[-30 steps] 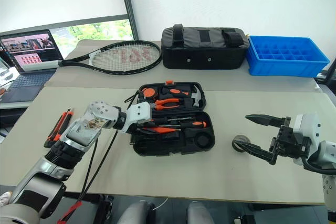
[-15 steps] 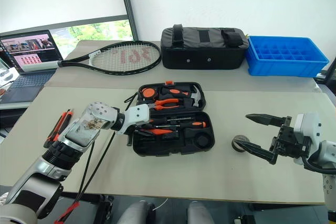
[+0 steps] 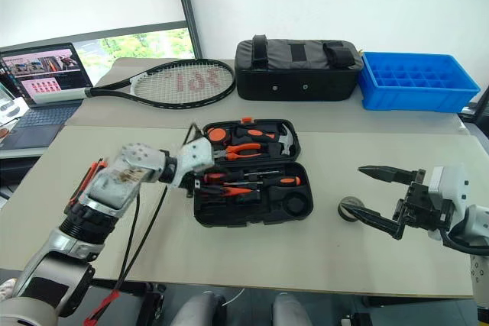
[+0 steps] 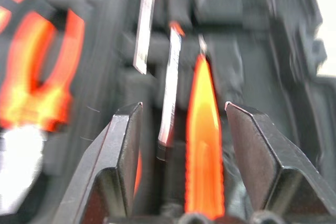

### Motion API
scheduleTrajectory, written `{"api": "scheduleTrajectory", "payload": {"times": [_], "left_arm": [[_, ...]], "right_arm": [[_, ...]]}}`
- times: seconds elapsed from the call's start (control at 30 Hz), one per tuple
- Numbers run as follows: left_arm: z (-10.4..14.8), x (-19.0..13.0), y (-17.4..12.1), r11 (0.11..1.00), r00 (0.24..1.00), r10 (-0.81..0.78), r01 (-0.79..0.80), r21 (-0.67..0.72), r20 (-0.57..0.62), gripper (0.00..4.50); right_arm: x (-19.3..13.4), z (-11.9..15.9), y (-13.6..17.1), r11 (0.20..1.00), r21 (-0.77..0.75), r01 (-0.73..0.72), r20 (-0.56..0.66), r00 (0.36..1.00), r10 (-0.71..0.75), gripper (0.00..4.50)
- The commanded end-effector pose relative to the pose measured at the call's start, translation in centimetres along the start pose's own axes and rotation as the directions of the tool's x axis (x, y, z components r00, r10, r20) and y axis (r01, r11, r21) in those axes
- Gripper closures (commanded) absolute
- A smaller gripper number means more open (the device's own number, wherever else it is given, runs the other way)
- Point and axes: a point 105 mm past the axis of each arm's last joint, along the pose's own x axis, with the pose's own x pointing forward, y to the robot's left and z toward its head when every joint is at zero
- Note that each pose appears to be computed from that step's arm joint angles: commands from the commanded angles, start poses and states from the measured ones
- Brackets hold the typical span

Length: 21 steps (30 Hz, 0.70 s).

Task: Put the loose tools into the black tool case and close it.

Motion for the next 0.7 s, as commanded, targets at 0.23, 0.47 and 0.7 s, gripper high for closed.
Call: {"api": "scheduleTrajectory", "payload": {"times": [0.23,0.47,0.7], "left_arm": [[0.6,0.2,-1.0,0.999,0.976,-0.053,0.050,0.020,0.213,3.95],[-2.5,1.7,-2.1,0.995,0.972,-0.092,0.099,-0.019,0.218,4.42],[-5.0,2.4,-2.4,0.994,0.983,-0.108,0.111,-0.012,0.149,4.42]], "right_arm": [[-0.4,0.9,-0.3,0.998,-0.054,0.016,0.033,0.999,-0.014,0.00],[-0.5,0.9,-0.3,0.998,-0.058,0.020,0.031,0.999,-0.018,0.00],[-0.7,1.0,-0.2,0.998,-0.062,0.024,0.024,0.999,-0.022,0.00]]}}
